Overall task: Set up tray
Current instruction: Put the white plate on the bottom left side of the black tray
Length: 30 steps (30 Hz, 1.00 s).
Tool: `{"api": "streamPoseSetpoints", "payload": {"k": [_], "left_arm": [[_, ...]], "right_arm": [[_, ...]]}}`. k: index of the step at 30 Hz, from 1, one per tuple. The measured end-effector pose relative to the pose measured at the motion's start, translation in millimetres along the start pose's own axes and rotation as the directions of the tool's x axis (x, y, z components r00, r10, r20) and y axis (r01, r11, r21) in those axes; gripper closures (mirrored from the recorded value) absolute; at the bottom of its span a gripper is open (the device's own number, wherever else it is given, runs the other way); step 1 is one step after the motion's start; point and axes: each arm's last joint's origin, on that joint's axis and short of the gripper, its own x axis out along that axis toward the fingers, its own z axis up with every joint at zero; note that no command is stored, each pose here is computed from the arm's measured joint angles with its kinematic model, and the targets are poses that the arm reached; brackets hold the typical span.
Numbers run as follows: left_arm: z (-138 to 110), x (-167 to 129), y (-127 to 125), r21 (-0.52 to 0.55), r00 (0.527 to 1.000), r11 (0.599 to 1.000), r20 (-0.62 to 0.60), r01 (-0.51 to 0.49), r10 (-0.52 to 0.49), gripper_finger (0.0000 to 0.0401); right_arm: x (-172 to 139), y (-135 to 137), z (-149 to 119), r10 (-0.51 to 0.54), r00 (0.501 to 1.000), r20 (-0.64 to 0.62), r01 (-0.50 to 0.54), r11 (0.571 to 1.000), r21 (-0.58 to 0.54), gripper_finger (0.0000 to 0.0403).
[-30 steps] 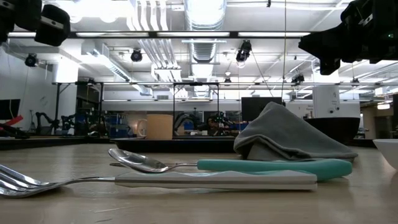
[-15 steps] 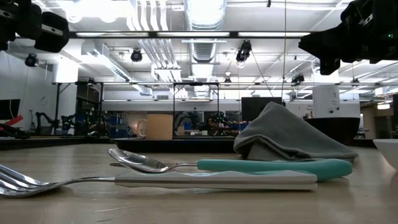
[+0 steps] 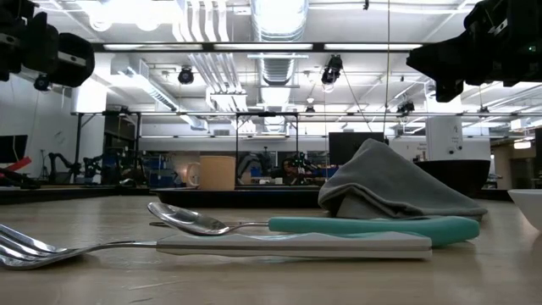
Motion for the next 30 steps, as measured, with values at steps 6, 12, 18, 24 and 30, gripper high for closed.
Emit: {"api": "streamPoseSetpoints", "payload": {"k": [6,12,18,24,30], "left_arm": [[0.3,-0.5,0.0,0.009,1.000,1.000,0.004,-0.003,0.003,0.0279],[0.2,-0.4,0.0,0.018,1.000,1.000,0.003,-0.003,0.003,0.0279],[0.5,-0.2,0.0,0.006,1.000,1.000,0.005,0.000,0.000,0.0279],[-0.7,0.7,0.1,0.001,1.000,1.000,-0.008,0.000,0.000,0.0279],[-2.2,1.9,0.4,-0.003,1.000,1.000,-0.024,0.000,0.000,0.0279]], "right_arm": [[0.0,0.0,-0.1,0.000,1.000,-0.001,0.000,1.000,0.000,0.0333],[0.0,0.0,0.0,0.000,1.000,0.000,0.000,1.000,0.000,0.0332],[0.0,0.0,0.0,0.000,1.000,0.000,0.000,1.000,0.000,0.0324],[0.0,0.0,0.0,0.000,1.000,0.000,0.000,1.000,0.000,0.0327],[-0.3,0.4,4.5,0.005,0.999,0.045,-0.015,0.976,0.219,0.0335]]}}
